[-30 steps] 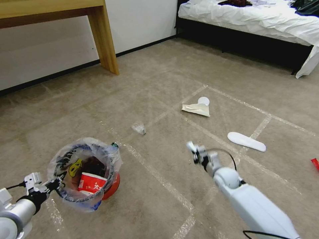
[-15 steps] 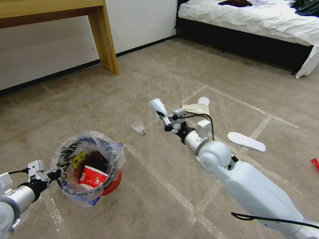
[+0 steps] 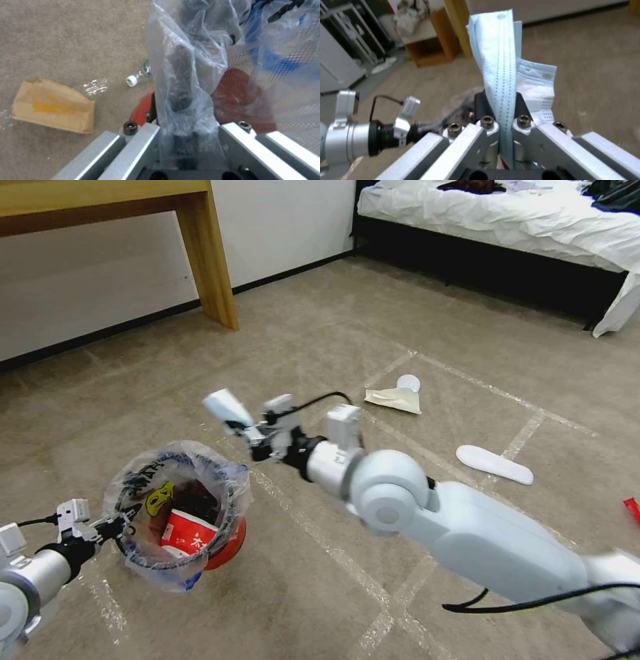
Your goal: Pick up the trash bin and place the garbage on the floor into it.
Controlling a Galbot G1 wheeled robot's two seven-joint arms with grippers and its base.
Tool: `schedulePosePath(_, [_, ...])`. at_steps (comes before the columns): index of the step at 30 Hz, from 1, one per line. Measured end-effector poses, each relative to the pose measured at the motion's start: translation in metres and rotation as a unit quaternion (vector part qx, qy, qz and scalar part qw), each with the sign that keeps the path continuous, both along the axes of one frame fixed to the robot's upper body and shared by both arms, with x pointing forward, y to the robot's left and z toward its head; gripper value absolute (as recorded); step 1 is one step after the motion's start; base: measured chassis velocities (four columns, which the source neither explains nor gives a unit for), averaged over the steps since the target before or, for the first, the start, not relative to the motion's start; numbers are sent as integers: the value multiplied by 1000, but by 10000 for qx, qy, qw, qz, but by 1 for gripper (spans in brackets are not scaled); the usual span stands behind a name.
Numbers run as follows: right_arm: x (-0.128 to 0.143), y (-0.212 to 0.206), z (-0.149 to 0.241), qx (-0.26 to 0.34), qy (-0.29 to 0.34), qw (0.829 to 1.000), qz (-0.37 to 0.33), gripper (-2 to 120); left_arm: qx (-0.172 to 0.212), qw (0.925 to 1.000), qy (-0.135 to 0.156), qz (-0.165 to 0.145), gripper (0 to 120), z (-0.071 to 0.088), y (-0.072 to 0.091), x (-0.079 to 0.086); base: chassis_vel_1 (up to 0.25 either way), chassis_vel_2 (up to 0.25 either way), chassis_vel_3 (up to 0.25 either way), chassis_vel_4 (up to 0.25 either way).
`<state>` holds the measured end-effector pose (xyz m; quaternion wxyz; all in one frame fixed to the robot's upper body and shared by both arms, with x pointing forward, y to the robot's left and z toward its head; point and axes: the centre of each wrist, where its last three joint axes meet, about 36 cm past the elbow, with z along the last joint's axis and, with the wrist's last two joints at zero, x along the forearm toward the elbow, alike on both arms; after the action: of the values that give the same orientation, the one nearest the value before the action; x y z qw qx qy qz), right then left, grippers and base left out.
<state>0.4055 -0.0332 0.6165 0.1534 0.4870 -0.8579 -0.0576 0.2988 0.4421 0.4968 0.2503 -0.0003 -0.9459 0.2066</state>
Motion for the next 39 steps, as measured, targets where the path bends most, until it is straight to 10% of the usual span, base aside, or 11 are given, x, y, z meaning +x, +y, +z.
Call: schedulePosePath(39, [2,97,-59,-1924,285,9798,469,0,-60,9998,-196,27,1,10,-1,-5,0,0,0,0])
